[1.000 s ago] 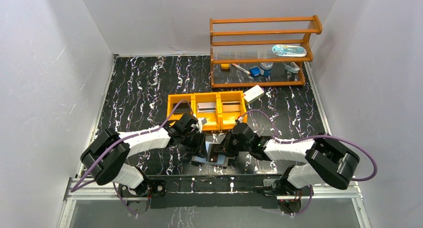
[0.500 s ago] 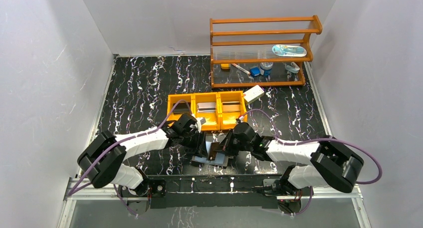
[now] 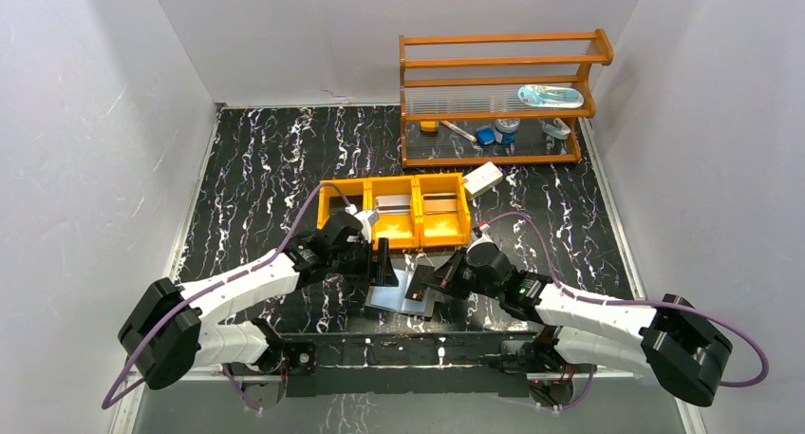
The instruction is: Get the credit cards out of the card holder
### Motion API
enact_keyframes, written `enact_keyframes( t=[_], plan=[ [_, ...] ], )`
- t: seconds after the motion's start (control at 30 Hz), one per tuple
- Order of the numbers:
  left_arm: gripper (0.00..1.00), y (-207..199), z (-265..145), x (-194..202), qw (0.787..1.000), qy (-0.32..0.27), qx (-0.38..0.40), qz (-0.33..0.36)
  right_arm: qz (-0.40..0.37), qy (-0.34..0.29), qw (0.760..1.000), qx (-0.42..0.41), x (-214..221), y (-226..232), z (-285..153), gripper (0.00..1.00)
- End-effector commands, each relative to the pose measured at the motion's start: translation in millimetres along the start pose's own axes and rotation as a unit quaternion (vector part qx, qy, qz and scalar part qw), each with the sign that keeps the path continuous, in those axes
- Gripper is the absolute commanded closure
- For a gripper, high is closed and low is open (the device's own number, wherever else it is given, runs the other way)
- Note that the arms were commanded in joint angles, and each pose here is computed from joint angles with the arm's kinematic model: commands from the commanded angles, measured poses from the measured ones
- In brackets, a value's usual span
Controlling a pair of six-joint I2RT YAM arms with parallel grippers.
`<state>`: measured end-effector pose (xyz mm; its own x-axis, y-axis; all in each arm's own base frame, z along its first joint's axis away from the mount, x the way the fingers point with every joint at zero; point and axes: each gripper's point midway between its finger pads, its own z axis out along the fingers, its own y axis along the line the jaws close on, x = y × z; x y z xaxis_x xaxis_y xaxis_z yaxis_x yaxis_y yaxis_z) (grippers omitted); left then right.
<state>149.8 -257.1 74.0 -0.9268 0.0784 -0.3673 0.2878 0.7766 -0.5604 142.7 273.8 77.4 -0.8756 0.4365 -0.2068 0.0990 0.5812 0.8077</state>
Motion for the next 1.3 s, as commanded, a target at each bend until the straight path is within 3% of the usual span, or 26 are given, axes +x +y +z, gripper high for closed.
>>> enact_keyframes(
  t=[0.0,0.3,0.63,0.87,1.27],
  plan=[
    [0.30,-12,-12,-12,0.999,-0.029,0.020,-0.013,-0.006,-0.022,0.999,-0.030,-8,14,-2,1.00],
    [0.29,-23,-42,-34,0.979,-0.063,0.164,-0.100,-0.001,-0.016,0.993,-0.117,-2,31,-6,1.00],
    [0.32,-45,-50,-33,0.956,-0.053,0.266,-0.109,-0.034,-0.021,0.975,-0.219,-3,68,-24,1.00],
    [0.37,-52,-52,-31,0.952,-0.034,0.292,-0.089,-0.064,-0.008,0.959,-0.276,3,90,-35,1.00],
    [0.61,-70,-61,-27,0.933,-0.006,0.355,-0.053,-0.089,0.027,0.937,-0.337,16,115,-46,1.00]
  ],
)
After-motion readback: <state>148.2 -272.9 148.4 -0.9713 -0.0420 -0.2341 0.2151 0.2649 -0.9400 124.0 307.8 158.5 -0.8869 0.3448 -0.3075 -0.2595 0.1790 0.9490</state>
